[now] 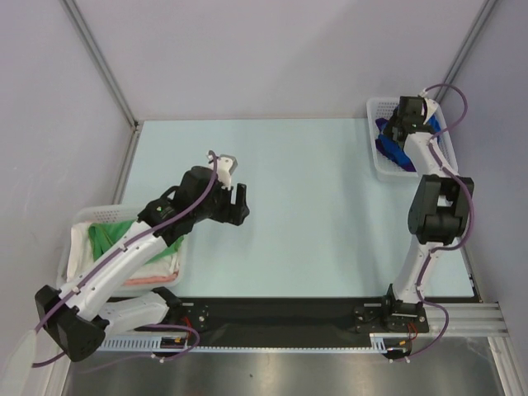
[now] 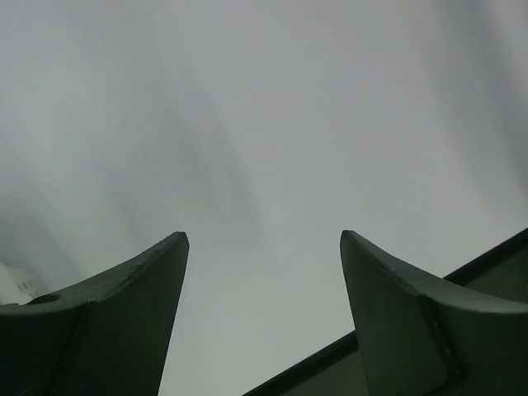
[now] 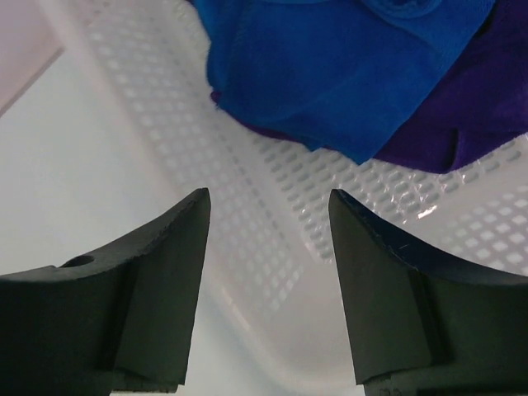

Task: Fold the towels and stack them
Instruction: Grab crumpled towel

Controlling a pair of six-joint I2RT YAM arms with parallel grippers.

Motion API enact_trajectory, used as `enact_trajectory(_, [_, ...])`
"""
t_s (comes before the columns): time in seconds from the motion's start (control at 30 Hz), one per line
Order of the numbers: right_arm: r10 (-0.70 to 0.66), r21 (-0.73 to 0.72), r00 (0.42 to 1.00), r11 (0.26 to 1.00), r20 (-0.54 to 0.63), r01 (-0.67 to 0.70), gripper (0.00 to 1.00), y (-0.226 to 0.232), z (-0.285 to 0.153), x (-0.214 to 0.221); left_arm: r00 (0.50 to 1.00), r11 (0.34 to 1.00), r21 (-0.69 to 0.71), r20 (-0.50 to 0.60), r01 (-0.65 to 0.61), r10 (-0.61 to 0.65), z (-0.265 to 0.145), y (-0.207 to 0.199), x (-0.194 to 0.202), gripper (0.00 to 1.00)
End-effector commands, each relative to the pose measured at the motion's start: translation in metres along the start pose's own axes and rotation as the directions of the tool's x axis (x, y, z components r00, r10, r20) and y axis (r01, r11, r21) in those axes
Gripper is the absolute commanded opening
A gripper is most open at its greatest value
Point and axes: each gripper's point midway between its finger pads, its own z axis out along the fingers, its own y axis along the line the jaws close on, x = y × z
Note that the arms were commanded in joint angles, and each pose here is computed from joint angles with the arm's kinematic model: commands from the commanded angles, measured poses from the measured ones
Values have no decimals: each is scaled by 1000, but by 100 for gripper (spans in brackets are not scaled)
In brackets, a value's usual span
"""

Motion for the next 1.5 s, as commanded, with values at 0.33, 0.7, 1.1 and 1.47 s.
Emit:
enact_trajectory(0.33, [-5, 76, 999, 997, -35, 7, 63, -4, 124, -9, 999, 998, 48, 21, -39, 38, 16, -8, 3, 80])
enact_trajectory(0.7, [58, 56, 994, 997, -96, -53, 21, -13, 150, 23, 999, 999, -4, -8, -32, 32, 23, 4, 11, 79])
enact_trajectory(1.1, [98, -33, 983, 995, 154, -94, 0, 2, 43, -109, 1000, 1000, -21, 5, -23, 23, 21, 10, 9, 77])
enact_trajectory(1.47, [182, -429, 926, 903, 331, -24, 0, 79, -165, -214, 999, 997, -69, 44, -17, 20, 14, 20, 6, 78])
